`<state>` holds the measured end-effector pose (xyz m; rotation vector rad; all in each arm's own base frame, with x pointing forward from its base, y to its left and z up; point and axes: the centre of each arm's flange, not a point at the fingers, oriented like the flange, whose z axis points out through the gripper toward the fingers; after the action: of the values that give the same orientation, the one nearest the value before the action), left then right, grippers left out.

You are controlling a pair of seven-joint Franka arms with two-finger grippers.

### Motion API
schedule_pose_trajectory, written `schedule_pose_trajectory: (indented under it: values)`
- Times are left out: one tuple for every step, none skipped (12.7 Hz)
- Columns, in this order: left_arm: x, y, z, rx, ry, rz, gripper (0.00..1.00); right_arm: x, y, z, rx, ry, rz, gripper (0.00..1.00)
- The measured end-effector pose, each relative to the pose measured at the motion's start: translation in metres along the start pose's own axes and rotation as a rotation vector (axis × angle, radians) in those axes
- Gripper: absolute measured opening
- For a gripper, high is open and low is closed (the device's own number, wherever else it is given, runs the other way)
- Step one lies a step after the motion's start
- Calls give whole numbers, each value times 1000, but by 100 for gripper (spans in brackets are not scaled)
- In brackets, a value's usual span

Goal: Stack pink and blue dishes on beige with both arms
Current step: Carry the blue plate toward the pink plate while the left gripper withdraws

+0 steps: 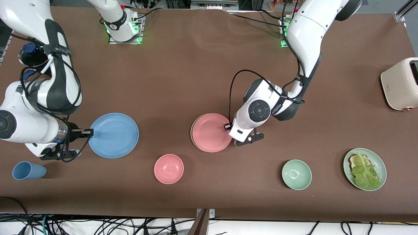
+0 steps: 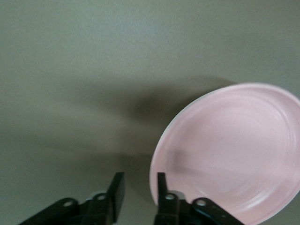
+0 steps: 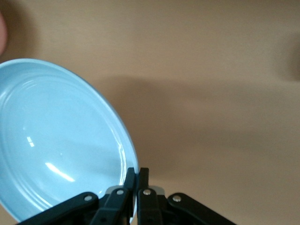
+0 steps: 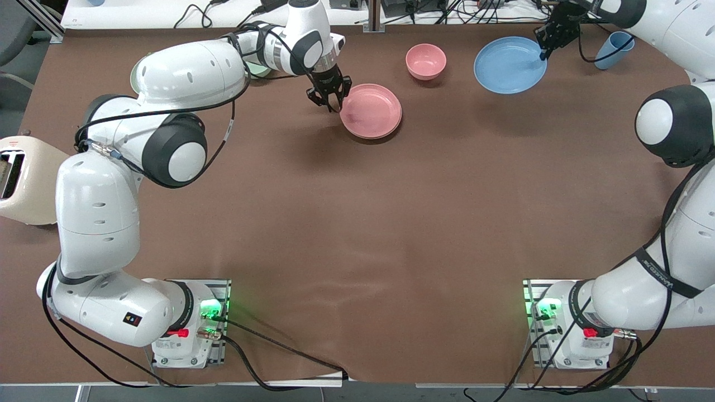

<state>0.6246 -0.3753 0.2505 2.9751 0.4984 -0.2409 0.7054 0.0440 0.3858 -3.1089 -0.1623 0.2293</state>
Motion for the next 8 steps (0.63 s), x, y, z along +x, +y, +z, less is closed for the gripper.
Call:
schedule_pose_trajectory:
  values:
    - [4,-2,-4,1,8,-5,55,-1,-4,-10,3,-5,-7,4]
    - [9,-8,-9,18,10,-12,63,-3,-7,-17,4,-13,-11,4]
    - [16,-19,-14,44,1,-24,74,-3,-11,-23,8,-13,-19,4]
    - [26,-33,-19,65,-11,-38,86,-4,-23,-28,18,-8,-25,4]
    - [38,-49,-25,80,-24,-43,97,-4,-44,-31,34,-4,-15,4]
    - [52,-69,-31,95,-45,-35,100,-5,-71,-32,52,-5,11,4]
    - [66,-92,-39,105,-67,-22,100,-7,-101,-32,66,-9,38,4]
    - [80,-115,-50,110,-85,-11,100,-11,-132,-32,75,-10,64,4]
